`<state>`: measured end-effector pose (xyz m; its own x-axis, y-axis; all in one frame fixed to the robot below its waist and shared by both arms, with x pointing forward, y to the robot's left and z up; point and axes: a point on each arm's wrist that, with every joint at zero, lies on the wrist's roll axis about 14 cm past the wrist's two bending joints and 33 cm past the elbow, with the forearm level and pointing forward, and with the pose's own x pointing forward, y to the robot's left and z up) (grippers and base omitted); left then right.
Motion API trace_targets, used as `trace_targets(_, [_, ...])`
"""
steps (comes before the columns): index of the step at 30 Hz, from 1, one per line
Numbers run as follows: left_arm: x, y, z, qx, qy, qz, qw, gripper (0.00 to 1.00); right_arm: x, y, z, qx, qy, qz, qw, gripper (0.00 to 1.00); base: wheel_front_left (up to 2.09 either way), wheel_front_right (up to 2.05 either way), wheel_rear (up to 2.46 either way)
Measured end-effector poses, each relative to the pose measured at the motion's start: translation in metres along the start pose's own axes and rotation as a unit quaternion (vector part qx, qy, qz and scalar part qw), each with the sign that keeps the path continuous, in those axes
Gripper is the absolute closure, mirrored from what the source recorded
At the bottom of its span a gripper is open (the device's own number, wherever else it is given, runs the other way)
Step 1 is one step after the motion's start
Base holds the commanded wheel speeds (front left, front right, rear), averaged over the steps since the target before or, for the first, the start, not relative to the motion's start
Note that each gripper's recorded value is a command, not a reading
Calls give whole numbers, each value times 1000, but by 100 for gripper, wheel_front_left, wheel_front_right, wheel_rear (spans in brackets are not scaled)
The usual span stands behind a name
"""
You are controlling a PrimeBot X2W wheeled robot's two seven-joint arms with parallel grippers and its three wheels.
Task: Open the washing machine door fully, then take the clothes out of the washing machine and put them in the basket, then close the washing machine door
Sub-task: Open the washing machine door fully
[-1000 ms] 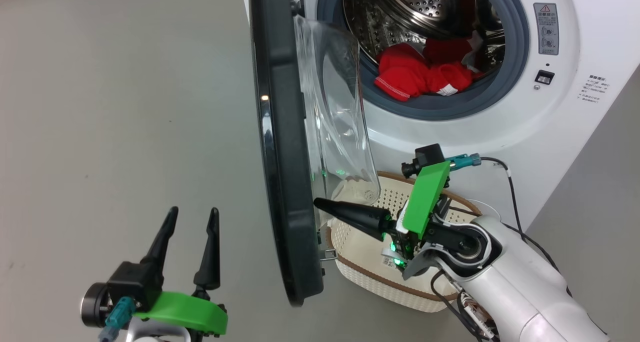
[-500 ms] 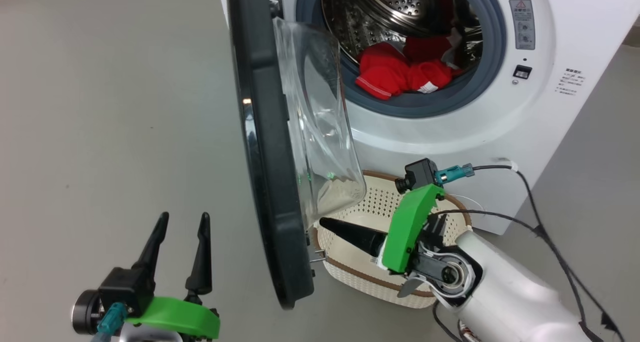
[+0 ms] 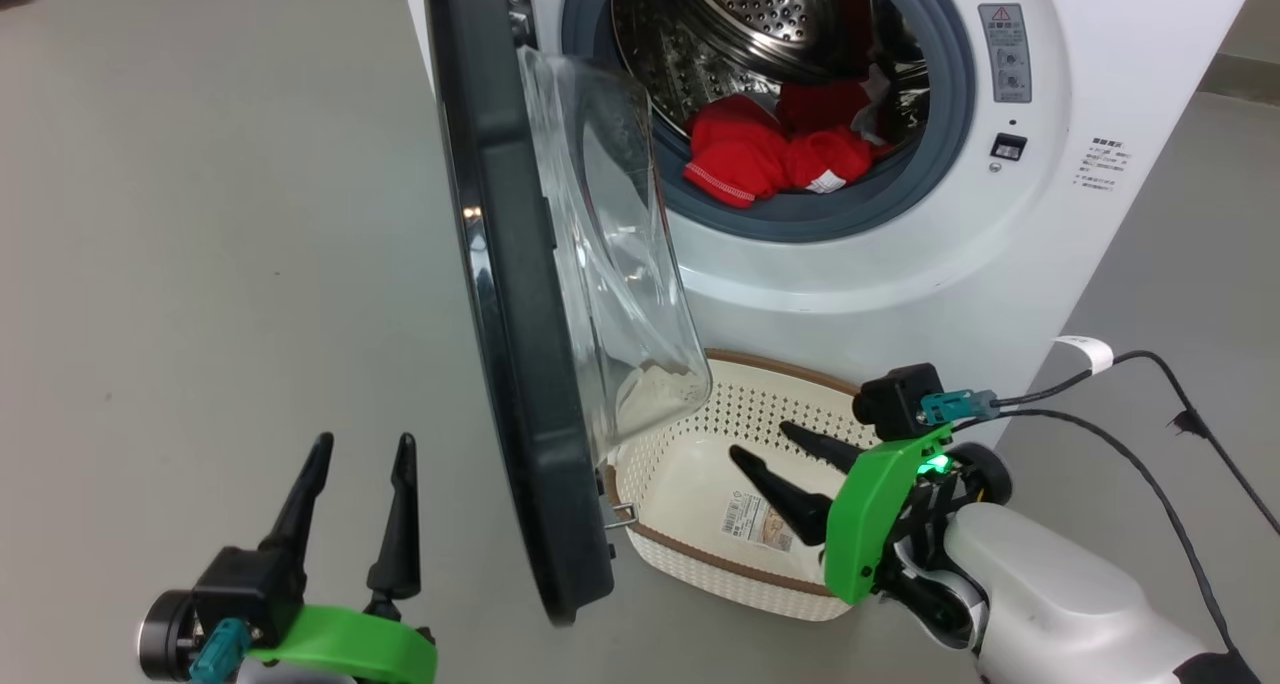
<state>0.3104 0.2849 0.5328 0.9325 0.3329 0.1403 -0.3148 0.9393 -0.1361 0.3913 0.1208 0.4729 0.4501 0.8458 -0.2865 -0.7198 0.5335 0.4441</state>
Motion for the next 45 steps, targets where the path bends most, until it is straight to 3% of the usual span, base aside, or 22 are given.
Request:
trace_targets(5, [-2, -2, 2, 1, -4, -2, 1000, 0, -7, -32, 12, -92, -41, -51, 994, 0, 0, 0, 0])
trace_targets(11, [-4, -3, 4, 3, -7, -5, 1000, 0, -15, -64, 25, -141, -69, -112, 981, 0, 0, 0, 0])
trace_targets(17, [-5, -4, 2, 2, -5, -3, 1000, 0, -27, -74, 73, -158, -149, -139, 966, 0, 0, 0, 0])
trace_targets(23, [-4, -6, 3, 2, -7, -5, 1000, 0, -47, -80, 59, -159, -178, -170, 956, 0, 0, 0, 0])
trace_targets(31, [-4, -6, 5, 0, -10, -5, 1000, 0, -80, -76, 73, -184, -242, -199, 932, 0, 0, 0, 0])
trace_targets(45, [-4, -11, 4, 0, -8, -13, 1000, 0, -97, -64, 56, -147, -260, -191, 935, 0, 0, 0, 0])
